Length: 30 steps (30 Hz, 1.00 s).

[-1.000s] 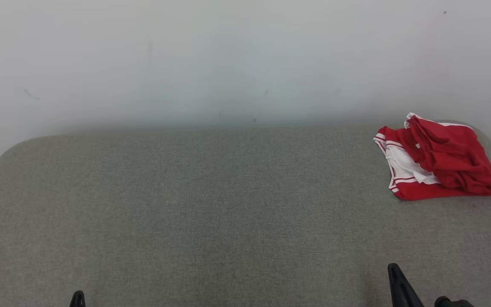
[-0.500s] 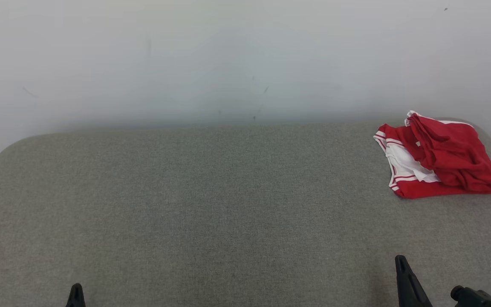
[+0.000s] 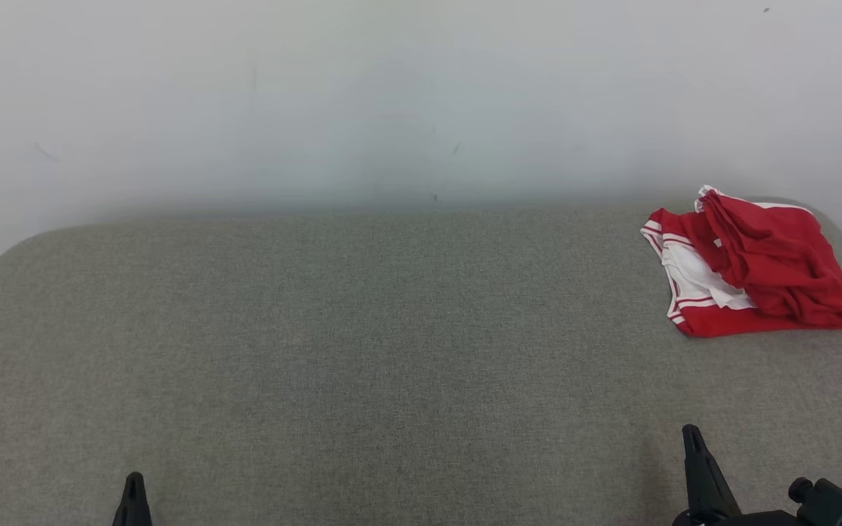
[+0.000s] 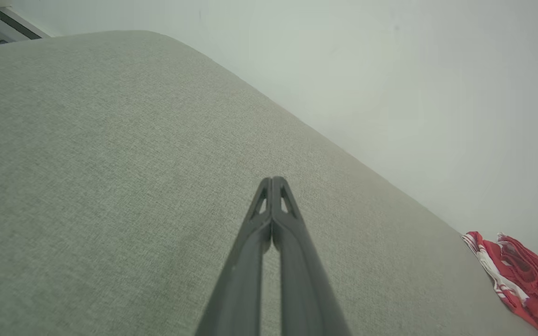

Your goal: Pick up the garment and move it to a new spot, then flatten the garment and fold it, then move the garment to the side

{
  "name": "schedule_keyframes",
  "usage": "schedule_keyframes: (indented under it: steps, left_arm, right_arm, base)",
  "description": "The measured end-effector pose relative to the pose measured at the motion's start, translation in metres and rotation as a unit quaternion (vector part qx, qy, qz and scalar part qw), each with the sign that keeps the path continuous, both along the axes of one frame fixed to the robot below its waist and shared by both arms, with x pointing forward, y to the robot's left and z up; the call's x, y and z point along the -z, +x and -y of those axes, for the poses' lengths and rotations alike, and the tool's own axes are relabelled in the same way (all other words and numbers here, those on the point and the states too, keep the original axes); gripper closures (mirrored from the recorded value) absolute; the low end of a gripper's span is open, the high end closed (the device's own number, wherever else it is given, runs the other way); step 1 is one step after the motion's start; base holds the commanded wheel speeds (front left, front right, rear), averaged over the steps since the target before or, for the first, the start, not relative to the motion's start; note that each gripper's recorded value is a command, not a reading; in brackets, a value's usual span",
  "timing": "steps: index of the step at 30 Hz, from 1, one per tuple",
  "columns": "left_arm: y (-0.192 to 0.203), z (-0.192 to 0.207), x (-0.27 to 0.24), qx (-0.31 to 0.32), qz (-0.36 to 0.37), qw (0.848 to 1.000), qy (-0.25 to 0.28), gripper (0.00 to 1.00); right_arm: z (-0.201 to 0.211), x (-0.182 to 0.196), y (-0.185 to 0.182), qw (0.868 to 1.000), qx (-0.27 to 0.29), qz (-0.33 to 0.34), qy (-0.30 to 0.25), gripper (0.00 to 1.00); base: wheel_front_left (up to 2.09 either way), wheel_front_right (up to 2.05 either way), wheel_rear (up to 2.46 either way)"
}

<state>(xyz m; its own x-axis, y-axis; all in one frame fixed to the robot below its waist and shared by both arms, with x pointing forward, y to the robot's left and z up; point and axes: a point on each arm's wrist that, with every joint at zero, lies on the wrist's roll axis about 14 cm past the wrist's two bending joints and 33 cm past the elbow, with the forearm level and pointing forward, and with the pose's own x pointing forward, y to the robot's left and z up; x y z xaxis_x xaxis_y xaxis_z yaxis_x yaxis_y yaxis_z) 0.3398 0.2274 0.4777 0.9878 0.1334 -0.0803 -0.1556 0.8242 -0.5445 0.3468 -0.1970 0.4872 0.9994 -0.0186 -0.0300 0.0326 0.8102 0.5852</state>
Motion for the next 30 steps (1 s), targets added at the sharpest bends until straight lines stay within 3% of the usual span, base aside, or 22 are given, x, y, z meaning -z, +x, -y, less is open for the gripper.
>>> schedule_keyframes:
  steps: [12, 30]
  left_arm:
    - [0.008, 0.004, -0.001, 0.0, 0.005, 0.996, -0.089, 1.0]
    - [0.019, 0.01, -0.006, 0.005, 0.019, 0.979, -0.205, 1.0]
  right_arm:
    - [0.002, -0.001, 0.007, 0.997, 0.007, -0.004, 0.083, 1.0]
    - [0.004, -0.004, 0.017, 0.981, 0.012, -0.004, 0.193, 1.0]
  base:
    - [0.0, 0.0, 0.0]
    - [0.0, 0.0, 0.0]
